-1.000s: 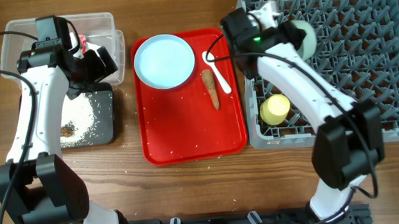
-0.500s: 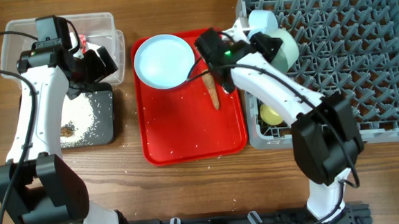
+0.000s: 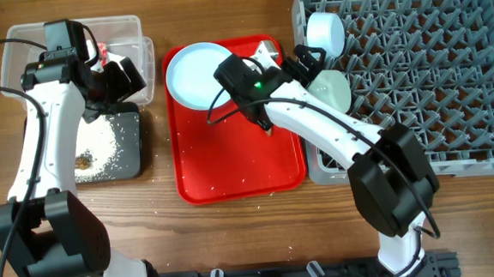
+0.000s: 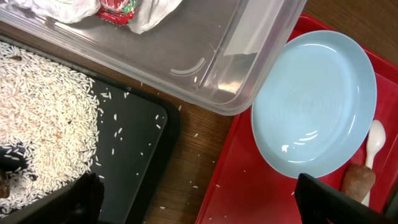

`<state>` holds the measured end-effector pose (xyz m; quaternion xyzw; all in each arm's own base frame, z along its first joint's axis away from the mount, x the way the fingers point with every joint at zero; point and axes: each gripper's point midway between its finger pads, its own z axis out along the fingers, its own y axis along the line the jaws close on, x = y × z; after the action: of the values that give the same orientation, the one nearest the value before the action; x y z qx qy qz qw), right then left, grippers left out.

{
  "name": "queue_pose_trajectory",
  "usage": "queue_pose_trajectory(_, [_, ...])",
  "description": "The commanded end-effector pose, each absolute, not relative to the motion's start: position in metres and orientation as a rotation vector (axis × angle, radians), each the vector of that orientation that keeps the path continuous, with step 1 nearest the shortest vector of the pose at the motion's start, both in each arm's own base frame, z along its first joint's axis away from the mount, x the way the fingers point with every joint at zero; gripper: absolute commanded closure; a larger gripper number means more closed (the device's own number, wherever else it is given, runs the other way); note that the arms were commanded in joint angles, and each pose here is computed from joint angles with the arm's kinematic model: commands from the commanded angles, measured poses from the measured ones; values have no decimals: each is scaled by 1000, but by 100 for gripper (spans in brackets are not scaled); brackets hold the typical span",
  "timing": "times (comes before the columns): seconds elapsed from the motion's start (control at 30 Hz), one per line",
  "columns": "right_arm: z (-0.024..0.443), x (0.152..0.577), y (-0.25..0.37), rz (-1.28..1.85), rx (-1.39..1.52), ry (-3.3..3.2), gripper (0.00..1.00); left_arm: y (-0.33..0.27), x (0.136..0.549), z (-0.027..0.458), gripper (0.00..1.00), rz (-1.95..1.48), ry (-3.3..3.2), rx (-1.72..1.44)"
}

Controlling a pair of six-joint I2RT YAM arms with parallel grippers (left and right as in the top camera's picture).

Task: Sort waste into correct bins and load items into the dishwasher rack
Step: 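Reach the right gripper to the light-blue plate rim and grasp it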

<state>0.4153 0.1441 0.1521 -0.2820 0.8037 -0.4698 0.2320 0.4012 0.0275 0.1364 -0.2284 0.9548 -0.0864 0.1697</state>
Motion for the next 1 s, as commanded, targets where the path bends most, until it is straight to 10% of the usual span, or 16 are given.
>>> queue_pose_trajectory(0.0, [206,426,170,-951,-636,2216,0,28,405,151,0,-263,2674,-636])
queue_pose_trajectory(0.3, [251,372,343,524,-916,2154,0,28,405,151,0,-264,2675,-636])
queue_pose_trajectory(0.63, [219,420,327,329,-661,2225,11,28,405,151,0,-264,2674,-636])
queue_pose_trajectory(0.97, [135,461,296,385,-283,2465,0,28,405,151,0,-264,2675,-636])
